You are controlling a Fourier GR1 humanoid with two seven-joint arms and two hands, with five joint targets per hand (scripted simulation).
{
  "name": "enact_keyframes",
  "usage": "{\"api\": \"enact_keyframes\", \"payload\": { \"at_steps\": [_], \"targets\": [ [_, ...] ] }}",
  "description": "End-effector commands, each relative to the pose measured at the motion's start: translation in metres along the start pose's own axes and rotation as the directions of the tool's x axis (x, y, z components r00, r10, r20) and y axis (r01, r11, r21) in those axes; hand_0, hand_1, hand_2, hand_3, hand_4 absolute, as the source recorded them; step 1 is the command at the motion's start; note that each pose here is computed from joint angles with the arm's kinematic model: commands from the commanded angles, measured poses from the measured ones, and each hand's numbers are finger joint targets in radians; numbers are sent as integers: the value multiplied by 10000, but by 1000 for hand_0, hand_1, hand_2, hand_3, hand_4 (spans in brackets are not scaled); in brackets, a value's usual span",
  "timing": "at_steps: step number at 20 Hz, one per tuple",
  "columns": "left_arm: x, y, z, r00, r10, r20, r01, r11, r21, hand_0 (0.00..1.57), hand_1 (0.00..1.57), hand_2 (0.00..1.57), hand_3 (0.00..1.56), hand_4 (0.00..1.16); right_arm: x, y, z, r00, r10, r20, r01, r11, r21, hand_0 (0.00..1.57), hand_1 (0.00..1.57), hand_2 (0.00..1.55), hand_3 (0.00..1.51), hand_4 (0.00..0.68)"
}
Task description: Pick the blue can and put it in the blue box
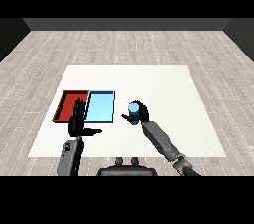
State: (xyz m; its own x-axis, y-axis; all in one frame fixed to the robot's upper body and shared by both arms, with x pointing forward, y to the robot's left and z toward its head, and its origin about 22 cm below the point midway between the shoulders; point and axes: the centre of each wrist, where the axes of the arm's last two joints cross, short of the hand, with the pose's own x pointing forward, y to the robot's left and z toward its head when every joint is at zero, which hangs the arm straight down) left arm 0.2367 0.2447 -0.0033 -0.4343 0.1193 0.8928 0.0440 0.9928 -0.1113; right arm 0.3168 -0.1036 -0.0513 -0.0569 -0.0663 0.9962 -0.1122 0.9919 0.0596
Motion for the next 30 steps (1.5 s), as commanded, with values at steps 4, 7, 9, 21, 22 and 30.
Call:
{"api": "enact_keyframes", "payload": {
  "at_steps": [4, 7, 9, 21, 22, 30],
  "targets": [
    [-138, -141, -62, 9973, -96, -733, 59, 9987, -504, 0, 0, 0, 0, 0, 391, 18, -204, 9949, 108, 1000, -142, 9993, 332, 1481, 1481, 1455, 1415, 646],
    [-119, -441, -115, 9951, 19, -991, -81, 9980, -625, 0, 0, 0, 0, 0, 550, -19, -221, 9888, 173, 1485, -260, 9981, 563, 1493, 1493, 1451, 1405, 648],
    [-185, -472, -280, 9946, 220, -1011, -315, 9951, -936, 0, 0, 0, 0, 0, 577, 39, -53, 9763, -73, 2165, -176, 9935, 1127, 1458, 1458, 1434, 1411, 660],
    [-436, -829, -259, 9784, 184, -2057, -505, 9872, -1516, 0, 0, 0, 0, 0, 709, -184, -121, 9688, 39, 2478, -346, 9922, 1194, 1432, 1432, 1448, 1419, 659],
    [-322, -713, -140, 9868, 406, -1569, -647, 9864, -1513, 0, 0, 0, 0, 0, 838, -118, -196, 9677, -58, 2521, -258, 9922, 1221, 1432, 1432, 1448, 1419, 659],
    [-334, -1199, -368, 9791, 223, -2020, -588, 9826, -1764, 0, 0, 0, 0, 0, 829, -50, -174, 9634, -224, 2672, -157, 9901, 1396, 1422, 1422, 1444, 1411, 661]
  ]
}}
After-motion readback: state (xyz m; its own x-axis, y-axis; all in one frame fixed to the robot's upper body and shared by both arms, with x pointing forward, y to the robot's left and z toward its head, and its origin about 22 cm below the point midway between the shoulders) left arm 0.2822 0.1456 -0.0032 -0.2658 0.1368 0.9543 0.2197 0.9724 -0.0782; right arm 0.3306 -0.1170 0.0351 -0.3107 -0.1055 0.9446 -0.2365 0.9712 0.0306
